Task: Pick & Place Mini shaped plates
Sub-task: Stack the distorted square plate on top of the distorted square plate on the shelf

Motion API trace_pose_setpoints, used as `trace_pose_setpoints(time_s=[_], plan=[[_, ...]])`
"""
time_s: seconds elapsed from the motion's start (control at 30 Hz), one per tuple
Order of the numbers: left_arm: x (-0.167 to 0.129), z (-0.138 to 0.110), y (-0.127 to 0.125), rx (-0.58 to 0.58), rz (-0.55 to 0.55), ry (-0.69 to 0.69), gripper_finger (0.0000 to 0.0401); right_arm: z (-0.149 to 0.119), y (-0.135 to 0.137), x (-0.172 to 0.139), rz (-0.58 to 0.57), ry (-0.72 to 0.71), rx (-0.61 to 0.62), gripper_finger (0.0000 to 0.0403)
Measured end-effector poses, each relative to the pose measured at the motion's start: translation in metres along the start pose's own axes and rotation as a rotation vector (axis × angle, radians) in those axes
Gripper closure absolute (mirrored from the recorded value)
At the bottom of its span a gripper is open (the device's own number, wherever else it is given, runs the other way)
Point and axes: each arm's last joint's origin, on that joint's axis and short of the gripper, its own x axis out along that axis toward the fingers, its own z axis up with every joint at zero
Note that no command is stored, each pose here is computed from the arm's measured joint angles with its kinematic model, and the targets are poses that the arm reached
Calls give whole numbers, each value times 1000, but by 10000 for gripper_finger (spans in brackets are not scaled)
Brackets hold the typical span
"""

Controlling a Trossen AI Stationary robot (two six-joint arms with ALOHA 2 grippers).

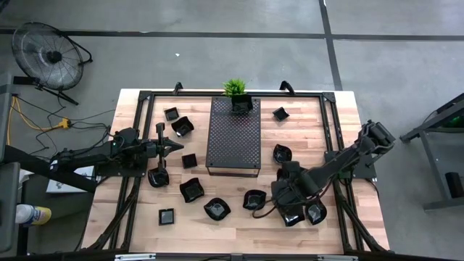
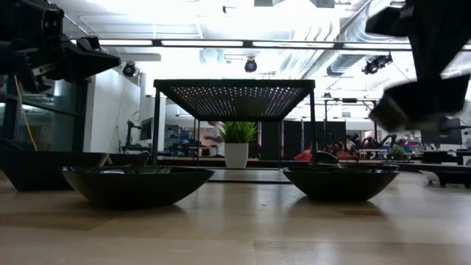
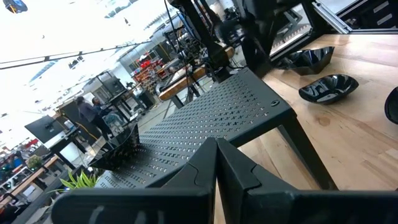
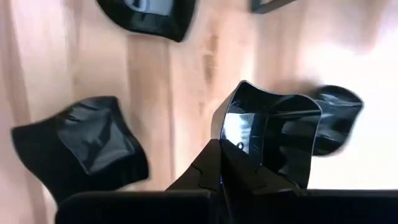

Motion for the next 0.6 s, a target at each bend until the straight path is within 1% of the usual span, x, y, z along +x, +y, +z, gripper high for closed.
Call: trace_pose_setpoints(time_s=[0.2,0.33,0.47,0.6], plan=[[0,0,0,0,0,0,400,5,-11,-38,-85,-23,-16,403],[0,0,0,0,0,0,400,11,-21,-59,-116,-55,-41,403],[0,0,0,0,0,0,400,19,-35,-74,-145,-99,-72,403],[0,0,0,0,0,0,400,28,-50,-82,-163,-129,-107,403]])
